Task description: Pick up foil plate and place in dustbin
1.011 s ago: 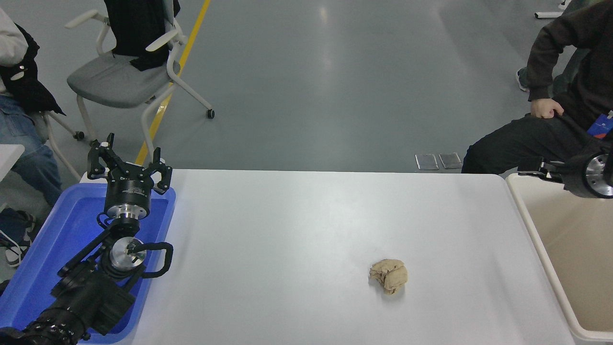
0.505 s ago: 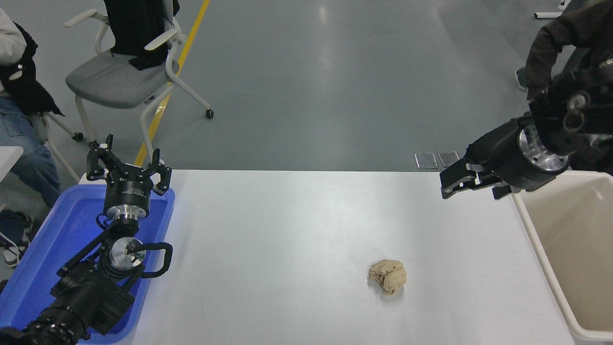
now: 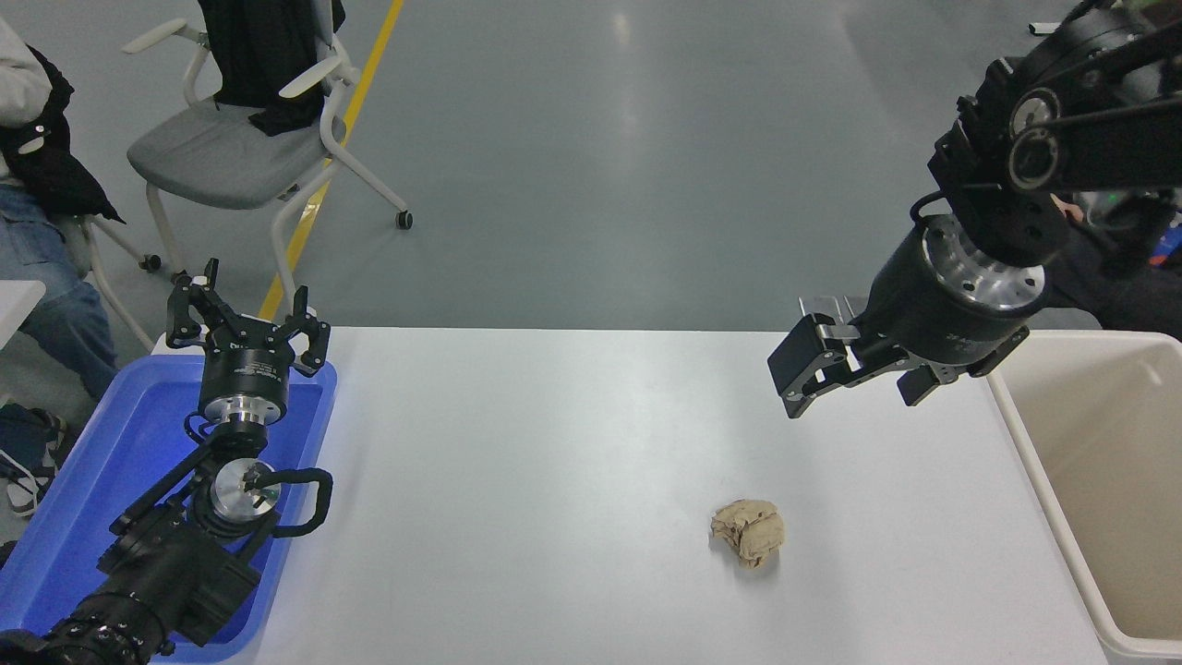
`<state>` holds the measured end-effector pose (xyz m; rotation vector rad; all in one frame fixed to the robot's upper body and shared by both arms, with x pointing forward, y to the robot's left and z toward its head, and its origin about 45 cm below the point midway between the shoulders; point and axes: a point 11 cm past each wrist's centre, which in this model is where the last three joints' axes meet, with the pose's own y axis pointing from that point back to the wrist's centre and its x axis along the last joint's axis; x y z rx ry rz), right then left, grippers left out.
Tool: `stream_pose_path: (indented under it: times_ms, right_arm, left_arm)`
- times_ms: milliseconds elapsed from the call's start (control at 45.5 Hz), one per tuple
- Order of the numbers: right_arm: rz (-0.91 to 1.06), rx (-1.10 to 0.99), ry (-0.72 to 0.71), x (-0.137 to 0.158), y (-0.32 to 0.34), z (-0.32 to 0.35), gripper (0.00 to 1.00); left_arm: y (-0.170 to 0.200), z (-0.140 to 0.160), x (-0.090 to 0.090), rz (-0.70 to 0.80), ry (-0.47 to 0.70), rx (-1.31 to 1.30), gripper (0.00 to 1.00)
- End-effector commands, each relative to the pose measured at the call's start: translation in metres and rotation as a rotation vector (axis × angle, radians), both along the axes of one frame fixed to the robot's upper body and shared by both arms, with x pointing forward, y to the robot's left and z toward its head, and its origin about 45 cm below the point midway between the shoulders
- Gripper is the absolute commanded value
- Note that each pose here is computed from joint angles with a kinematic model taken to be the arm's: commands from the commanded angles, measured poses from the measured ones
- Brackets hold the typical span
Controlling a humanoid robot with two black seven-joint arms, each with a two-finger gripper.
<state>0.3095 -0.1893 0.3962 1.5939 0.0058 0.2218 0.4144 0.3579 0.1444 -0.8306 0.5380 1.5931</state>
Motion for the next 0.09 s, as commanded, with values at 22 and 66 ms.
stream_pose_path:
  times_ms: [22,66]
  right_arm:
    - [0.000,-0.013,0.000,-0.0026,0.0023,0.0047,1.00]
    - [-0.001,-0.012,0.001,-0.0026,0.0019,0.0044,1.00]
  left_arm:
    - [0.0000,0.0000,0.0000,0.000,0.000,0.000,0.99]
    - [0.0002,-0.0007,-0.0005,0.000,0.001,0.000,0.99]
